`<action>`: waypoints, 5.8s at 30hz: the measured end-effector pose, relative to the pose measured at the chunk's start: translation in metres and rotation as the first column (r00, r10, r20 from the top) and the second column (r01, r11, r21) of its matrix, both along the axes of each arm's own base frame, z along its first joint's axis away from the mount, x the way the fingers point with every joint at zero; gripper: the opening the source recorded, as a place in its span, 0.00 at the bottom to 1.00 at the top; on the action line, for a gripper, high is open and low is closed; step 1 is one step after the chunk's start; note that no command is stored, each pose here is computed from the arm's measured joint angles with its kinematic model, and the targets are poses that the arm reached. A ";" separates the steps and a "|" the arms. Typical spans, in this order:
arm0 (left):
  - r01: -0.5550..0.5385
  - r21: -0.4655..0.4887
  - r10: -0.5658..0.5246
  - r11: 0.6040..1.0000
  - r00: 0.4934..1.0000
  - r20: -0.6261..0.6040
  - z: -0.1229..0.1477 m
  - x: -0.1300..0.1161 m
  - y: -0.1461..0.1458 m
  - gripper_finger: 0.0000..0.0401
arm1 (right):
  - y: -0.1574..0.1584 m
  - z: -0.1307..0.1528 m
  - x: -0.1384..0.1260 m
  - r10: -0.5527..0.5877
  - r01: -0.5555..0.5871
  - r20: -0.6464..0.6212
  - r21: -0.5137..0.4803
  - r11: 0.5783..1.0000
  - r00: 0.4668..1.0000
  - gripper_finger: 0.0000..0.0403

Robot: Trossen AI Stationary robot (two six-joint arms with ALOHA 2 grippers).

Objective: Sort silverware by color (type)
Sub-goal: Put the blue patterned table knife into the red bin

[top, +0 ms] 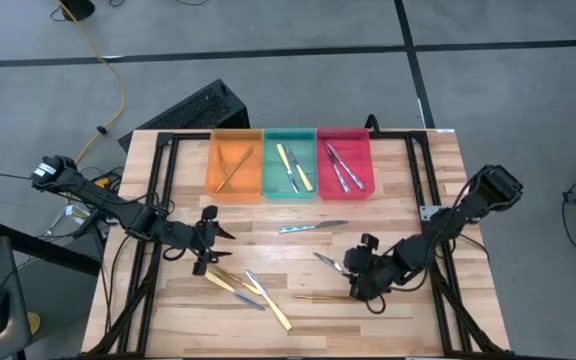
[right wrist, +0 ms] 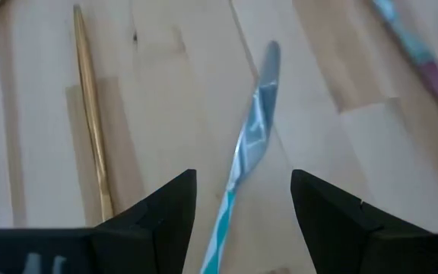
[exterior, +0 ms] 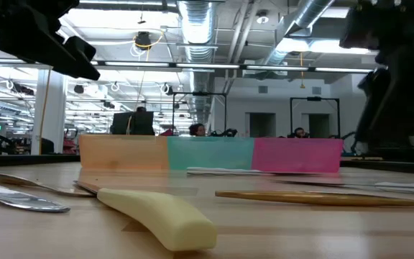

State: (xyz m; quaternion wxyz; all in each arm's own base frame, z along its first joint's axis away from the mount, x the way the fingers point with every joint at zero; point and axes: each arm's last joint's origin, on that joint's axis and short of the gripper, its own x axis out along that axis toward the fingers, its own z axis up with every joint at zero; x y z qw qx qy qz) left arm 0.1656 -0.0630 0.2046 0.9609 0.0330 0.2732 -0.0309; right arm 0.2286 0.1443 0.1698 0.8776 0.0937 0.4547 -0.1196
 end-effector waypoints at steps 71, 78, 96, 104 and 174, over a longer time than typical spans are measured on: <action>-0.207 0.138 0.186 0.969 0.971 0.151 0.011 0.012 0.023 0.47 | 0.029 -0.038 0.021 -0.139 0.152 -0.407 -0.001 0.988 0.903 0.05; -0.216 0.111 0.194 0.970 0.964 0.180 0.014 0.013 0.022 0.47 | 0.025 -0.026 0.022 -0.154 0.162 -0.353 -0.007 0.987 0.923 0.05; -0.257 0.074 0.239 0.963 0.950 0.199 0.015 0.013 0.023 0.47 | -0.042 0.039 0.038 -0.334 0.335 -0.086 -0.012 0.942 0.939 0.05; -0.284 0.024 0.274 0.958 0.941 0.200 0.015 0.013 0.023 0.47 | -0.104 0.060 0.045 -0.390 0.387 -0.052 -0.058 0.920 0.919 0.05; -0.430 -0.047 0.430 0.901 0.875 0.222 0.016 0.012 0.027 0.47 | -0.301 0.004 0.006 -0.535 0.529 -0.045 -0.101 0.842 0.843 0.09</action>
